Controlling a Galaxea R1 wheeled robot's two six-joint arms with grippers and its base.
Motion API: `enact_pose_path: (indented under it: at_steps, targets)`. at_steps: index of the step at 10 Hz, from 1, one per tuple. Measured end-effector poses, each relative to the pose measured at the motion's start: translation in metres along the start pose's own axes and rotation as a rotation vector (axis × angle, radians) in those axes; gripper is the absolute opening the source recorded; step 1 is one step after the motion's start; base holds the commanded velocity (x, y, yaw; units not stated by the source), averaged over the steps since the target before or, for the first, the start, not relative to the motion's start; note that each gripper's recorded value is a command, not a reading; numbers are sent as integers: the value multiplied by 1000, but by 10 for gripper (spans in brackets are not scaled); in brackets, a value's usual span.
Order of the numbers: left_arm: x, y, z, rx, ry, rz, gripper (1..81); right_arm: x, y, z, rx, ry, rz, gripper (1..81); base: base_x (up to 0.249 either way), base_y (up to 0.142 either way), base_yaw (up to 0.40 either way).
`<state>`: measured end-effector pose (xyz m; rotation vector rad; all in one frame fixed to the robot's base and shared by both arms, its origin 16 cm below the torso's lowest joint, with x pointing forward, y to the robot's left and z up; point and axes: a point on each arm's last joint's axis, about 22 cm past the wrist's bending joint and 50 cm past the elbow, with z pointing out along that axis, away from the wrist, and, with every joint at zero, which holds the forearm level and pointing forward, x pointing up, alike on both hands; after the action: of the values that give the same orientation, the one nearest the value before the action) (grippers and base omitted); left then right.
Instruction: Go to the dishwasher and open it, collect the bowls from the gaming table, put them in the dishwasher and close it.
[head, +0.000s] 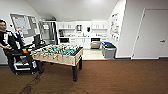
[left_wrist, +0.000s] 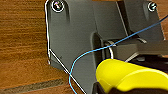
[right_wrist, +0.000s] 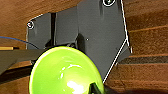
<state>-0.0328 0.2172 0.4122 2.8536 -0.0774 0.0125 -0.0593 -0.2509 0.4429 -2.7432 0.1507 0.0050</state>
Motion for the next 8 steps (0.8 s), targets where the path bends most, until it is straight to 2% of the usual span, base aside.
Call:
enact_pose_path:
  at_steps: [2,8]
  targets:
    - [6,0,0,0,8,2,10,6,-1,0,1,9,-2,10,112,0,0]
    - [5,0,0,0,7,2,10,6,0,0,0,9,-3,10,129,0,0]
